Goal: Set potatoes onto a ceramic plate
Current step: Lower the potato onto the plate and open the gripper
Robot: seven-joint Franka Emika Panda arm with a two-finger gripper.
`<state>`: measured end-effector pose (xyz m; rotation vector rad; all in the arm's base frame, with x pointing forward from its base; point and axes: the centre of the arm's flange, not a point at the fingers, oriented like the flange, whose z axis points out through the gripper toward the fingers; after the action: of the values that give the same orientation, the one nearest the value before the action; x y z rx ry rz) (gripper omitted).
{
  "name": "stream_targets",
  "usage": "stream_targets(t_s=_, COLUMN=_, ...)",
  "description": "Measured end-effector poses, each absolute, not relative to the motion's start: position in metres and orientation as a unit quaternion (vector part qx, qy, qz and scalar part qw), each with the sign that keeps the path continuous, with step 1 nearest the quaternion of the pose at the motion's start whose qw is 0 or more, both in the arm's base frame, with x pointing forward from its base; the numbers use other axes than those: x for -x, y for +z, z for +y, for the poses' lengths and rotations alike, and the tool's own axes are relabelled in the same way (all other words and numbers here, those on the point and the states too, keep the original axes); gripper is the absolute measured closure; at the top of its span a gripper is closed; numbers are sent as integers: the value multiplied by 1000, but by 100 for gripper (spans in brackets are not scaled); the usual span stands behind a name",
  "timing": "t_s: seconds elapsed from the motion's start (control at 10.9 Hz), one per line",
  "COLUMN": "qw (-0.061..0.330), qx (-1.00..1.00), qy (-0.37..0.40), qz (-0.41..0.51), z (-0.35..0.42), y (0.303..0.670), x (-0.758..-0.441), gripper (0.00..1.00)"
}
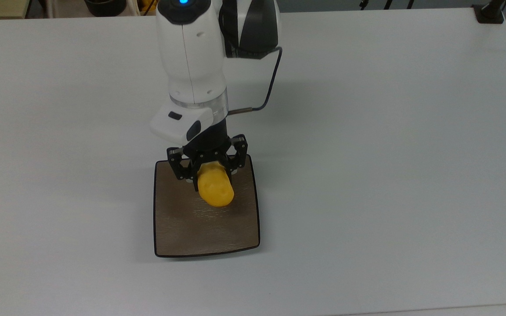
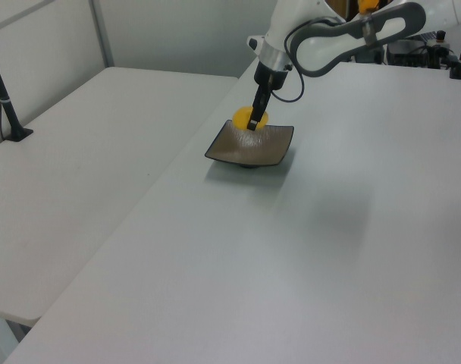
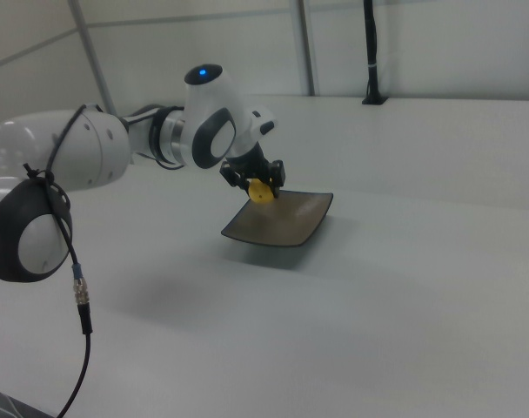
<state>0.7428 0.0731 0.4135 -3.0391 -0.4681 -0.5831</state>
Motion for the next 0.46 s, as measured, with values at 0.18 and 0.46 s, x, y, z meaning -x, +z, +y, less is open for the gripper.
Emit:
stream_targets(t_s=0.18, qw=7, qx=971, qy=-198, qz=-135, z=71, y=387, x=-751, gripper=37)
stream_targets(t_s=0.46, qw=9, qx=972, qy=-207, qz=-113, z=71, y=351, x=-758, gripper=22)
